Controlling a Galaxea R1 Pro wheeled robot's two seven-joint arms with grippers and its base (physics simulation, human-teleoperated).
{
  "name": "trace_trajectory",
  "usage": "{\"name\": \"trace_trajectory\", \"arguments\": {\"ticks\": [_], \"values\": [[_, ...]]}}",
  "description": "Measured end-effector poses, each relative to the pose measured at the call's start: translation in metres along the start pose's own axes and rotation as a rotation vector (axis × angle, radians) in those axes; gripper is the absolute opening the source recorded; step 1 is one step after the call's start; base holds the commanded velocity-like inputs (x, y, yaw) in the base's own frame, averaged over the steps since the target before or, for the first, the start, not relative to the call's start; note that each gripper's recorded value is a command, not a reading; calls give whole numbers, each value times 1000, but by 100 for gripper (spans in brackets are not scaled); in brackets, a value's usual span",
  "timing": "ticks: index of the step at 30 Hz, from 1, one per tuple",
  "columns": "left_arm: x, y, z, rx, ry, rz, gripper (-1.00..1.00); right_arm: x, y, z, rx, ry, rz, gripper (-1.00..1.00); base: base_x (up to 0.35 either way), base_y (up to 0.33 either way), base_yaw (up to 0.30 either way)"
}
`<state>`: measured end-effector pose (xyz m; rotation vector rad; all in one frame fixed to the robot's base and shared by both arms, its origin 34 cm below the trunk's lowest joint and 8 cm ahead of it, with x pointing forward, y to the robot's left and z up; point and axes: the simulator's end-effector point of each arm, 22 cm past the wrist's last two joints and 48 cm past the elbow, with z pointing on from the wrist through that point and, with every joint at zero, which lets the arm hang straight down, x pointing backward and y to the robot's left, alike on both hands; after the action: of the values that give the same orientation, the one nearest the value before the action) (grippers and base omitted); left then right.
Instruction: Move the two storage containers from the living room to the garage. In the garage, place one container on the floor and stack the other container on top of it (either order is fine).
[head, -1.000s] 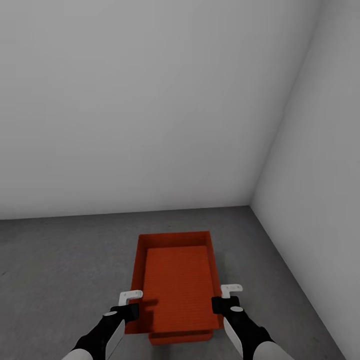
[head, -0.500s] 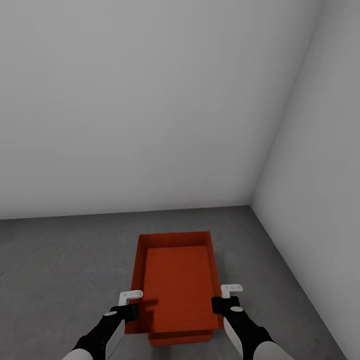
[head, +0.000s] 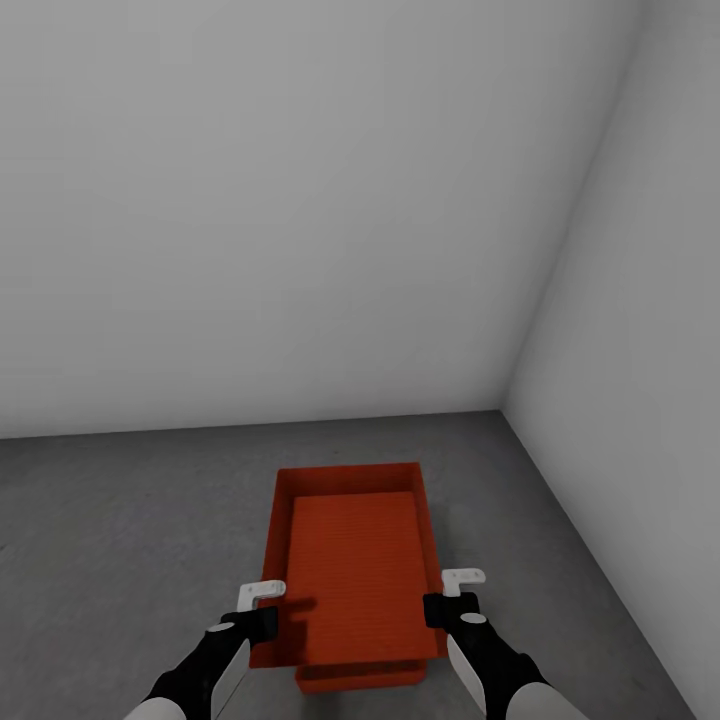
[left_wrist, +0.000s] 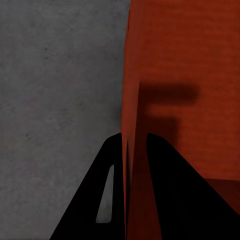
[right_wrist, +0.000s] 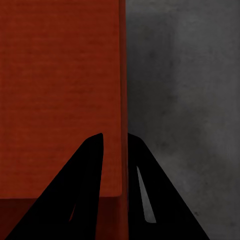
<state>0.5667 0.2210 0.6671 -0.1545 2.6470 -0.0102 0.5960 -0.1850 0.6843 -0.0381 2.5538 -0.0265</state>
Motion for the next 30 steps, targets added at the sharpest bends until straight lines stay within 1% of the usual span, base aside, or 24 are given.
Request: {"name": "trace_trajectory", "arguments": {"ticks": [9, 30], "values": [[2, 0, 9, 0, 2, 0, -100, 3, 0, 9, 0, 2, 0, -100, 0, 0, -12], [23, 1, 39, -5, 33, -1, -100, 26, 1, 38, -2, 33, -2, -100, 0, 0, -82]]}}
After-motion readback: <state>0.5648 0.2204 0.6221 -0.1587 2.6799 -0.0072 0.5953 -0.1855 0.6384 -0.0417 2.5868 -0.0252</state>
